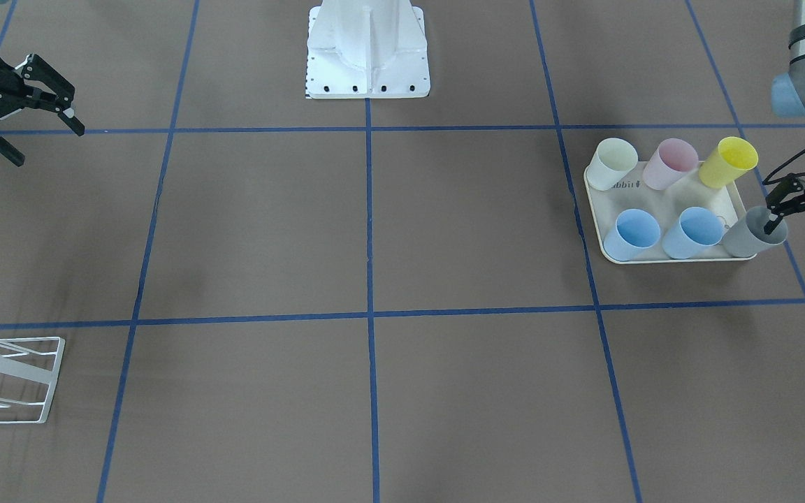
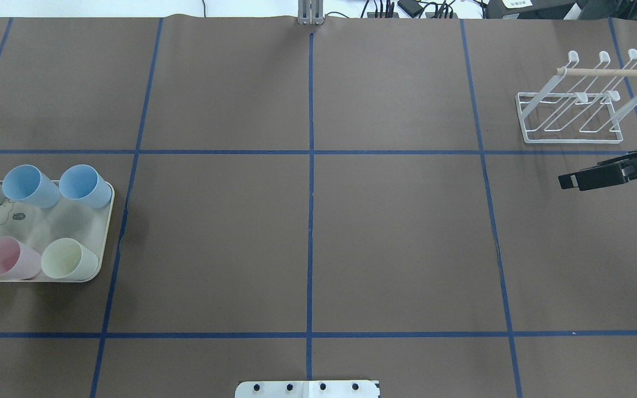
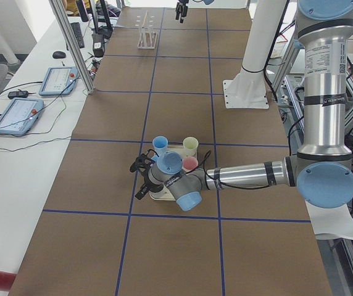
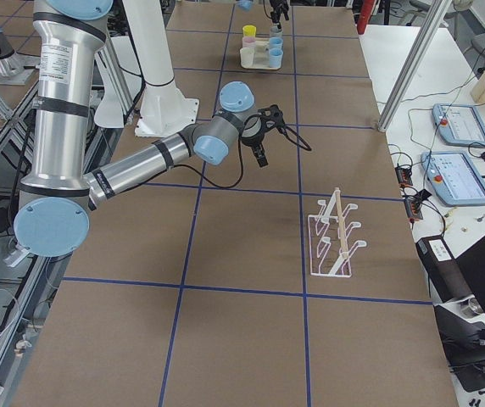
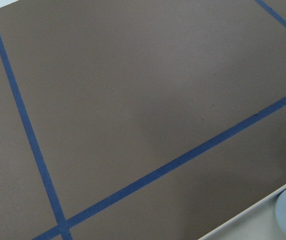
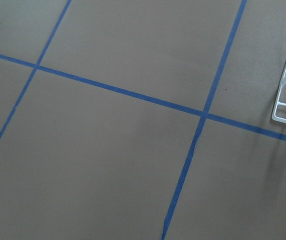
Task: Transfer IKEA cup to right arm and place on rack
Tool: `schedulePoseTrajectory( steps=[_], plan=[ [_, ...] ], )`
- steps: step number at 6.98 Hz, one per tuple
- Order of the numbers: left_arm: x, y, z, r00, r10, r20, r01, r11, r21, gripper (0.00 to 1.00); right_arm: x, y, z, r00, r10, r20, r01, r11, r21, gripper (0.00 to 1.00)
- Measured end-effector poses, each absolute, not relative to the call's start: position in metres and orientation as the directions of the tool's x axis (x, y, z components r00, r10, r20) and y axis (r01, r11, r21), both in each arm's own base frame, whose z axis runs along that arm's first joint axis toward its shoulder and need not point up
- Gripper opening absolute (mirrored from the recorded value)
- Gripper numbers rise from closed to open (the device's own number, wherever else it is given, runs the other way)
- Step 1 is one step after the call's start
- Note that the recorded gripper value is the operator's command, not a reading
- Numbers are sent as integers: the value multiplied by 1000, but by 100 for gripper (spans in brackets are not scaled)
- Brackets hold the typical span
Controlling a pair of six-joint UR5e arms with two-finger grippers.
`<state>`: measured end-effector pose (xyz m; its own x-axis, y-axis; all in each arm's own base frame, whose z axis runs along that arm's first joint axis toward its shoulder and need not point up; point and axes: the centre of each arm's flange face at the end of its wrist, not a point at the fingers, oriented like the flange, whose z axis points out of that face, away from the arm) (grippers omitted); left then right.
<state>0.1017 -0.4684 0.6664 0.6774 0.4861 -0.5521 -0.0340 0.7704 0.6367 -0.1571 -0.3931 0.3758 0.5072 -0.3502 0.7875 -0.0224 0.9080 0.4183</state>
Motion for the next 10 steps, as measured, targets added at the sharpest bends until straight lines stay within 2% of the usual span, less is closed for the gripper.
schedulePoseTrajectory(
  steps=[1, 2, 3, 8, 10],
  plan=[
    [104, -463, 679, 673, 496, -549, -40, 765, 642, 45, -157, -393, 376, 507, -350, 787, -22, 908, 418, 100],
    [104, -458, 690, 669, 504, -547, -40, 759, 650, 17, -157, -393, 375, 507, -351, 787, -22, 908, 419, 100],
    [104, -455, 696, 665, 510, -545, -39, 753, 656, 0, -158, -393, 375, 506, -352, 787, -23, 907, 420, 100],
    [102, -453, 683, 593, 562, -577, -42, 738, 674, 0, -160, -394, 373, 501, -357, 788, -19, 906, 423, 100],
    [62, -466, 661, 618, 530, -580, 27, 723, 690, 0, -167, -402, 357, 484, -387, 785, -24, 891, 454, 100]
  ],
)
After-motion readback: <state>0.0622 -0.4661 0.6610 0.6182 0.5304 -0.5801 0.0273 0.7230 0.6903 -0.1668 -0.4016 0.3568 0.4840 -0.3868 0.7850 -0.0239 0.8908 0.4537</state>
